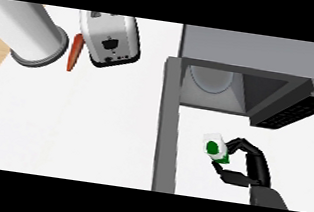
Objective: Pick up the milk, place it into the microwave and close the microwave
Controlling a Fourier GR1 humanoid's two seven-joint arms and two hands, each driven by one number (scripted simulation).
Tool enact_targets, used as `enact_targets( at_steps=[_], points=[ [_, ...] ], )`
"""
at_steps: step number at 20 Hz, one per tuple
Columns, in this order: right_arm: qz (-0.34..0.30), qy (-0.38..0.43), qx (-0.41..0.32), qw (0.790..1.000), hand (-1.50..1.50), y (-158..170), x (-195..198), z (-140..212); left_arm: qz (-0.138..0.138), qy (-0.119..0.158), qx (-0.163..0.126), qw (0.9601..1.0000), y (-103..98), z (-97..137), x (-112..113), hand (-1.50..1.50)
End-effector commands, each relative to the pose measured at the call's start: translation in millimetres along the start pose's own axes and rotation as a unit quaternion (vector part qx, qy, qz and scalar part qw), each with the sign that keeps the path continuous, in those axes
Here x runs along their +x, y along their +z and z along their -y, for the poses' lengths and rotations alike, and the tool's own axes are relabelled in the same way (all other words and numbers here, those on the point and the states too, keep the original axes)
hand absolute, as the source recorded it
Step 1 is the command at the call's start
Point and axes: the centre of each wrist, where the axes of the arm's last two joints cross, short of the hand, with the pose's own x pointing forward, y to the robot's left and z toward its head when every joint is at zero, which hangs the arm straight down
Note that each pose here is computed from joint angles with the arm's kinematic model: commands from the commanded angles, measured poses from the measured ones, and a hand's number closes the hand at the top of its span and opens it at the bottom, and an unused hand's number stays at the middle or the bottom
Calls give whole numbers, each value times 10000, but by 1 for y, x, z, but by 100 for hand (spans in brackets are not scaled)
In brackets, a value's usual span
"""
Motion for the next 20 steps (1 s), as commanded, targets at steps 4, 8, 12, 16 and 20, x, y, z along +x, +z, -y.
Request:
enact_targets(
  at_steps=[4, 8, 12, 16, 20],
  points=[
    [520, -215, -363, 9978, 150, -37, 15, 11, 214, 33, -232, 9995, -1, 5, 13, -150],
    [576, -438, -164, 9972, 150, -36, 11, -13, 164, 101, -168, 9997, -3, 5, -1, -150],
    [610, -56, -109, 9981, 150, -50, 17, -32, 166, 107, -166, 9997, 4, 23, 17, -150],
    [822, 157, -162, 9964, 150, -80, 34, -26, -63, 105, -251, 9996, 7, -5, 11, -150],
    [897, 119, -319, 9954, 150, -112, 53, -24, 26, 121, -163, 9998, -2, 7, 12, -150]
  ],
)
